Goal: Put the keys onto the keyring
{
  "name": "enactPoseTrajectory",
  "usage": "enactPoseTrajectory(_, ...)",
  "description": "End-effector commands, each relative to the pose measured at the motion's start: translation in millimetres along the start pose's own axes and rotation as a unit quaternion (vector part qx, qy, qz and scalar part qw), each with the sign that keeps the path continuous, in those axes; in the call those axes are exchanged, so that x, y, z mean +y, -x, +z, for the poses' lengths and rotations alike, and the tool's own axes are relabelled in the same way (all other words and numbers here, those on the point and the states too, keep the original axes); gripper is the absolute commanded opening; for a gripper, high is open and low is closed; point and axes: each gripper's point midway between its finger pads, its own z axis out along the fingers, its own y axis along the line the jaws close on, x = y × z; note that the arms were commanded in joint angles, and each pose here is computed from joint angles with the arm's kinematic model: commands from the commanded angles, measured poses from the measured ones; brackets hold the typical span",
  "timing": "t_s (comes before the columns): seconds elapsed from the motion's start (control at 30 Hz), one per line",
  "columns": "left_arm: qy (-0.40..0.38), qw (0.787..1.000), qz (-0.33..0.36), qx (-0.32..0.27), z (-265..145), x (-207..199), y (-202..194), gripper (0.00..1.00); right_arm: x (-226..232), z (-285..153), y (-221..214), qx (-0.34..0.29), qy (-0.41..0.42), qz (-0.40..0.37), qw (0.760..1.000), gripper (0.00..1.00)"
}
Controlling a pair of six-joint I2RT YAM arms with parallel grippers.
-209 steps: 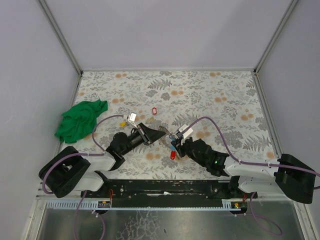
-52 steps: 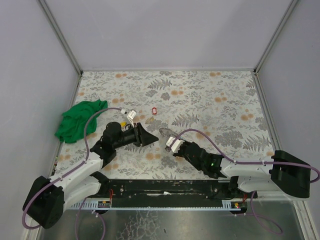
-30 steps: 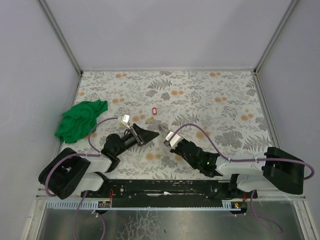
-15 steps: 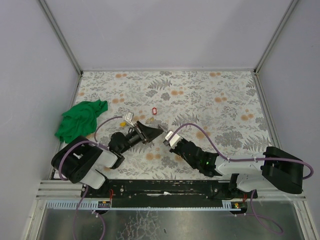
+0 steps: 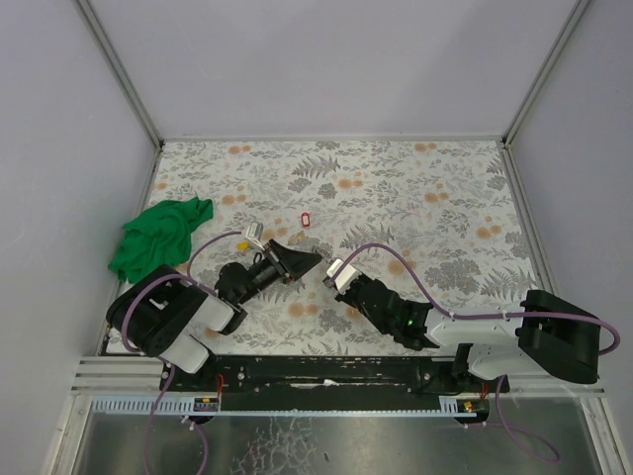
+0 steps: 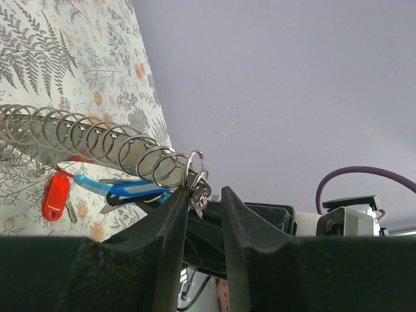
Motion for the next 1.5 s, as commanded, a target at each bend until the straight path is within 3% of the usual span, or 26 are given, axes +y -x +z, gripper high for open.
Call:
enactPoseTrajectory(0.0,-0.042,0.999,0.013,-0.01,-3,-23,3,0.26,-3,4,32,-0.041,-0.008,0.035,0.999,0.0)
enactPoseTrajectory(0.63,-0.011,1.0,0.019,-0.001,-3,-12,0,0.13,1,5,32,-0.04,0.0,0.037,0.999,0.0)
enactPoseTrajectory(0.83,-0.016,0.999,0.043,0.006,1,-14,-1,0.0,1,4,30,-0.038,0.004,0.033,0.999,0.0)
enactPoseTrajectory(1.0,-0.036,0.994,0.107,0.006,-1,-20,-1,0.0,8,0,29,-0.033,0.027,0.035,0.998,0.01)
enactPoseTrajectory(1.2,-0.058,0.973,0.225,0.006,-2,-23,0,0.0,21,-4,26,-0.018,0.07,0.03,0.997,0.05)
enactPoseTrajectory(1.47,-0.1,0.932,0.348,0.011,-10,-26,-6,0.0,38,-24,34,0.006,0.152,0.033,0.988,0.32)
